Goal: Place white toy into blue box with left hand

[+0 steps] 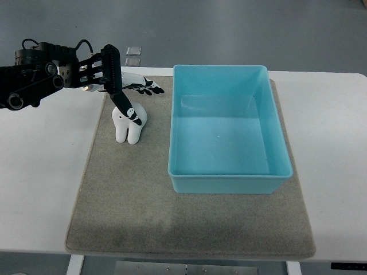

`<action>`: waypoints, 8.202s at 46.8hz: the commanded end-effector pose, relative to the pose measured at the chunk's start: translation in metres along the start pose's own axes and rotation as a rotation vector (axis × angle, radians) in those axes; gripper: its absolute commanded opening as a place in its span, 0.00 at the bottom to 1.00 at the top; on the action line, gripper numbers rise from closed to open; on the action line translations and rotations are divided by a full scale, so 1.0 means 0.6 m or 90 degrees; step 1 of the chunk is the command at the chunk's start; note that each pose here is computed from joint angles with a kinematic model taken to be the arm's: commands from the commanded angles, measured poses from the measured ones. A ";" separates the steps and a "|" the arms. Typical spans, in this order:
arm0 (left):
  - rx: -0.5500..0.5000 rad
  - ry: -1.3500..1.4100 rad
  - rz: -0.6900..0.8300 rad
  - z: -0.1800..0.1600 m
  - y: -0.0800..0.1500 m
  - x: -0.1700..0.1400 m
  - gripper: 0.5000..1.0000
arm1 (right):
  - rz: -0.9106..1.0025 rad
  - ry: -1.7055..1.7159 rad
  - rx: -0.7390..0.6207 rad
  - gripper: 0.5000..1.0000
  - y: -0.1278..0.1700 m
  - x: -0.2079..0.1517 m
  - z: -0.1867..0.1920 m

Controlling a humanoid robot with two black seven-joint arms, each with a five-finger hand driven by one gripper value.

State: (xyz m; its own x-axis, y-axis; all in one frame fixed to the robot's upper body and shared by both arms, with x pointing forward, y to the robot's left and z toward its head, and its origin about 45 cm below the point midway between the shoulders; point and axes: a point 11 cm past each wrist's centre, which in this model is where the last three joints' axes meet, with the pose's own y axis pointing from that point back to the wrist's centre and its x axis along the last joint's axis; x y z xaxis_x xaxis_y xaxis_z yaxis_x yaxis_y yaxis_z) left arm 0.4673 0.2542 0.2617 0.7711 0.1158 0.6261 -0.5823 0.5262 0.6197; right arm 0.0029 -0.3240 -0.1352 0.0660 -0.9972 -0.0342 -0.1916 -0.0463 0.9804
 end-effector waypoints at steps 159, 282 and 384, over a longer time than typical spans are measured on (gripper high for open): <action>-0.248 -0.166 0.189 0.232 -0.021 0.023 0.00 | 0.000 0.000 0.000 0.87 0.000 0.000 0.000; -0.160 0.626 0.607 -0.012 0.041 0.181 0.77 | 0.000 0.000 0.000 0.87 0.000 0.000 0.000; -0.325 0.973 0.457 -0.073 -0.026 0.072 0.99 | -0.008 -0.002 0.001 0.87 0.000 -0.004 0.000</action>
State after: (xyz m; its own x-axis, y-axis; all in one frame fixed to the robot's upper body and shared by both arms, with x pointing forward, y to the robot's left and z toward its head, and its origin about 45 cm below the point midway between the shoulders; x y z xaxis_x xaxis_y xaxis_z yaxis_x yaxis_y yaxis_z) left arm 0.5211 0.2870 0.2593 0.1286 0.8762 -0.4644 -0.9827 0.1755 0.0590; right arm 0.0029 -0.3239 -0.1352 0.0660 -0.9972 -0.0354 -0.1916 -0.0474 0.9803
